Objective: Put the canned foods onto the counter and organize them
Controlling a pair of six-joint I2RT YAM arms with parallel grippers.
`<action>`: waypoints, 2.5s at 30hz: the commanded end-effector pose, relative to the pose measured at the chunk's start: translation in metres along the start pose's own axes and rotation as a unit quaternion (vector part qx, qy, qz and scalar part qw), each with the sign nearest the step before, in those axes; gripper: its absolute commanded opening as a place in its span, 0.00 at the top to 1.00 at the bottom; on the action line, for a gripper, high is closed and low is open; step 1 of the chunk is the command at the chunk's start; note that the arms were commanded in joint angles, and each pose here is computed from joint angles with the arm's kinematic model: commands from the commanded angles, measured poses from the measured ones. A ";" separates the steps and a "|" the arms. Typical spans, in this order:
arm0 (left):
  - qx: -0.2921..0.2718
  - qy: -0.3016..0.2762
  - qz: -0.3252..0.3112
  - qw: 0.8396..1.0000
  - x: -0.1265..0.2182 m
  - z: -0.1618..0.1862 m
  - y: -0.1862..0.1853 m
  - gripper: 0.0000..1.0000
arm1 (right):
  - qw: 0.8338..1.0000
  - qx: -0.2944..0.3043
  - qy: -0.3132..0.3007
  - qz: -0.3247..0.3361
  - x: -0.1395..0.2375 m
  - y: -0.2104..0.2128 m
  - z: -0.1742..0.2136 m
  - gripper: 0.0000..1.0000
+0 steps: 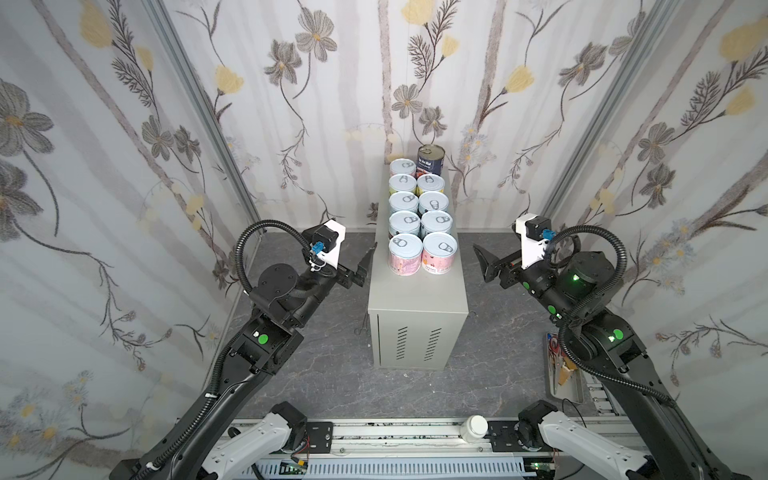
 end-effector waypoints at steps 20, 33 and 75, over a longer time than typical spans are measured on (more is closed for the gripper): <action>0.102 0.027 -0.354 0.929 0.064 0.205 0.110 0.00 | 0.954 -0.130 0.053 0.264 -0.004 -0.102 0.186 0.00; 0.104 0.045 -0.369 0.923 0.084 0.279 0.114 0.00 | 0.954 -0.110 0.051 0.275 0.010 -0.091 0.259 0.00; 0.113 0.118 -0.345 0.924 0.053 0.336 0.125 0.00 | 0.966 -0.086 0.064 0.237 -0.028 -0.091 0.329 0.00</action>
Point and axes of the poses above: each gripper's point midway between its finger pads, its own x axis back along the fingers, its own y axis along the line the jaws close on, z = x × y, the point moved 6 cm from there along x, back along the fingers, and after that the axes turned 2 degrees about x, right-handed, at the moved point
